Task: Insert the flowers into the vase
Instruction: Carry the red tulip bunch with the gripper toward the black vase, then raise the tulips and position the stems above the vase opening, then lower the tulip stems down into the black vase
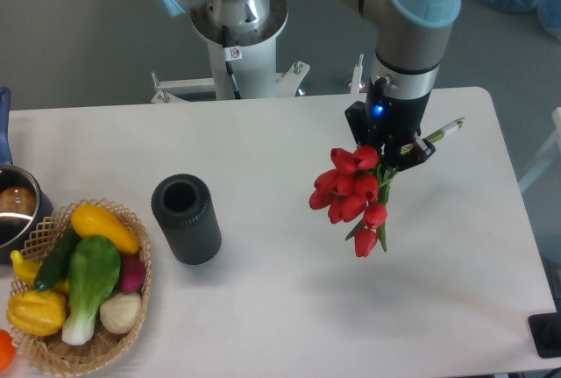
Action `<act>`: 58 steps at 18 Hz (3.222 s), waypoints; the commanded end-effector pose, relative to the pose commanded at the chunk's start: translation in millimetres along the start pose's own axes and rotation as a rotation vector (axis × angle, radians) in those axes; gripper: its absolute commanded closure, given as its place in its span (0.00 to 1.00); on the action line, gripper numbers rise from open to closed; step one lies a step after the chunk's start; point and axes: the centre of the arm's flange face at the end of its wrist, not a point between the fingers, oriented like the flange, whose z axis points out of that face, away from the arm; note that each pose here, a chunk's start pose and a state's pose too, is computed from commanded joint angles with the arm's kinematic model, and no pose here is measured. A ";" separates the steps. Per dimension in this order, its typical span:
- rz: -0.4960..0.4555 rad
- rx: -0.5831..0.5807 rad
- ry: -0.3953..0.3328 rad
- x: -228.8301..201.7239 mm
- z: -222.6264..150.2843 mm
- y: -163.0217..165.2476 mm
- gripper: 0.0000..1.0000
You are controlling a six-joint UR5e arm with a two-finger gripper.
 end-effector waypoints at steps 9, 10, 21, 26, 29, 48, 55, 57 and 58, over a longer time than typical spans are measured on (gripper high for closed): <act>-0.042 0.162 0.008 23.2 -21.9 -17.0 1.00; -0.076 0.206 0.012 29.0 -27.1 -22.5 1.00; -0.111 0.660 0.030 115.1 -79.5 -63.5 1.00; -0.108 0.814 0.123 135.9 -89.3 -90.0 1.00; -0.107 0.895 0.187 140.6 -90.1 -102.8 1.00; -0.149 1.176 0.381 143.4 -82.0 -105.2 0.96; -0.161 1.184 0.339 118.4 -69.5 -91.4 0.95; -0.165 1.185 0.339 117.1 -68.1 -89.9 0.95; -0.170 1.185 0.346 115.6 -64.3 -89.8 0.95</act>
